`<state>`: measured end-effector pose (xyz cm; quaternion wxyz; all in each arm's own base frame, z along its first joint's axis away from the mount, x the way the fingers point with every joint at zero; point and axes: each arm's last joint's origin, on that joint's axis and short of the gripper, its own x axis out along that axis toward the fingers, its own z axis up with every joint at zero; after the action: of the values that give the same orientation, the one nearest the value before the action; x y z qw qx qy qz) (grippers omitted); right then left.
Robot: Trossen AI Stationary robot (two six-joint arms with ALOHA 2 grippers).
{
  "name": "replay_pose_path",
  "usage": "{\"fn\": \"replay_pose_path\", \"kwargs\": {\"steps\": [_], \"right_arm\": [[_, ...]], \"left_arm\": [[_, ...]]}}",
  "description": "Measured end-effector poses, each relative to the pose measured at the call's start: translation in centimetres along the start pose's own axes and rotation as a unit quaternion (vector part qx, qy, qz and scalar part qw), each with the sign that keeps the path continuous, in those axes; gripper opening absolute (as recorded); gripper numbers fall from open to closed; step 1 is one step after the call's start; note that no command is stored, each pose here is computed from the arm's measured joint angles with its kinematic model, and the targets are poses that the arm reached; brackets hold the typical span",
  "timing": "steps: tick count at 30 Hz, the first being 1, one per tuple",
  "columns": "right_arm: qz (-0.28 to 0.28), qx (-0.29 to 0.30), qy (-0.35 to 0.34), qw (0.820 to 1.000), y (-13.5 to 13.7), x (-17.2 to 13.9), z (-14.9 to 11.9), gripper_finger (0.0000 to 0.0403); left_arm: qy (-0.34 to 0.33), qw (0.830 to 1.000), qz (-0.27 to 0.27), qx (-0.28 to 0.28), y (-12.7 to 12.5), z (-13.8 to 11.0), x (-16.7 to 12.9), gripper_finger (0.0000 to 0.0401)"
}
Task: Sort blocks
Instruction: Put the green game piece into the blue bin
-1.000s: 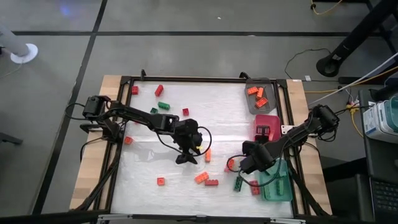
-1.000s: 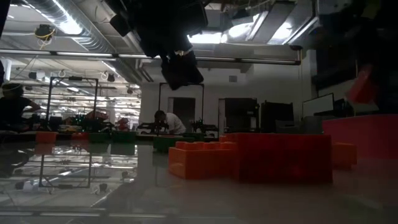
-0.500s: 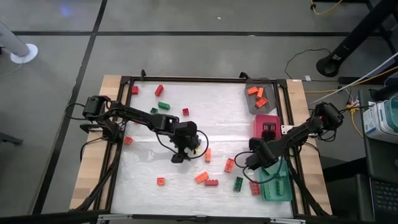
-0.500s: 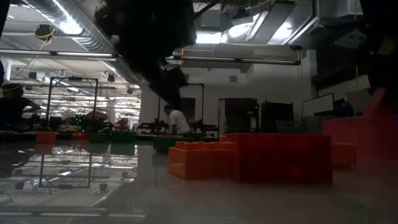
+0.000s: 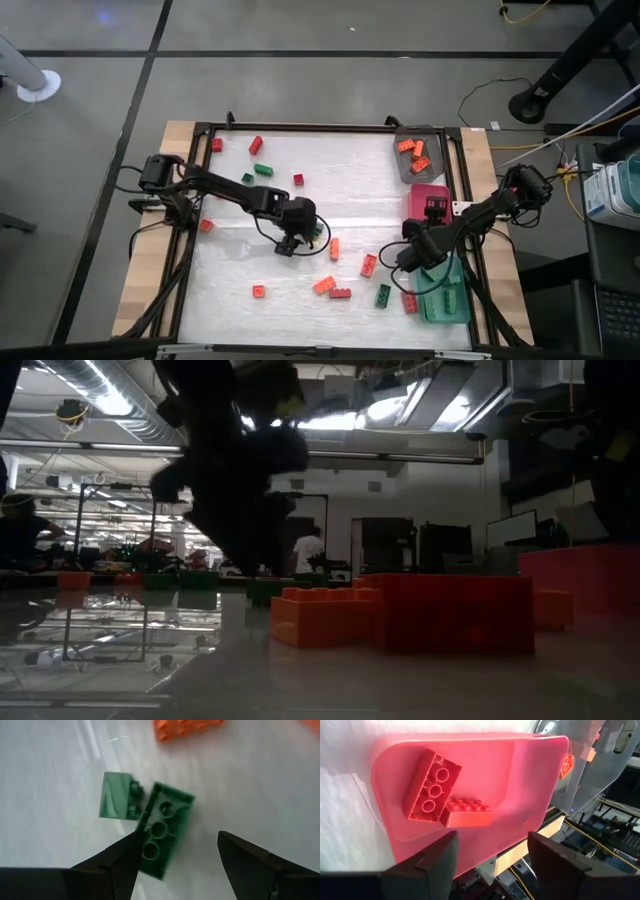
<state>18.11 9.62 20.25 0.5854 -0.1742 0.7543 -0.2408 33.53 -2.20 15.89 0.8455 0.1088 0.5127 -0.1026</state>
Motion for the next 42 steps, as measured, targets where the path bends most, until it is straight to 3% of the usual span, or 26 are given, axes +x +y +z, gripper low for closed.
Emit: {"fn": "replay_pose_path", "kwargs": {"steps": [4, 13, 19, 26, 36, 42], "right_arm": [[0.009, 0.0, 0.008, 1.0, 0.1, 0.0, 0.0, 0.0244], [0.031, 0.002, 0.023, 0.999, 0.2, 0.0, -0.1, 0.0244], [0.051, 0.033, 0.003, 0.998, 0.6, 0.0, 0.3, 0.0244], [0.117, 0.057, -0.057, 0.99, 1.6, -0.8, 1.7, 0.0244], [0.079, 0.097, -0.195, 0.973, -0.5, -6.0, 3.3, 0.0244], [0.141, 0.148, -0.281, 0.938, -0.4, -8.4, 4.8, 0.0244]], "left_arm": [[0.0, 1.0, 0.029, -0.007, 0.7, -0.1, 1.2, 0.0246], [0.015, 0.999, 0.031, -0.015, 1.4, -0.7, 2.6, 0.0245], [0.014, 0.999, 0.028, -0.014, 1.4, -0.6, 2.5, 0.0183], [0.01, 0.998, 0.008, -0.055, 1.3, -0.6, 2.5, 0.0076], [-0.007, 0.992, -0.048, -0.114, 0.9, -0.4, 2.2, 0.0076], [-0.097, 0.979, -0.121, -0.135, 0.7, 1.4, 0.8, 0.0078]]}}
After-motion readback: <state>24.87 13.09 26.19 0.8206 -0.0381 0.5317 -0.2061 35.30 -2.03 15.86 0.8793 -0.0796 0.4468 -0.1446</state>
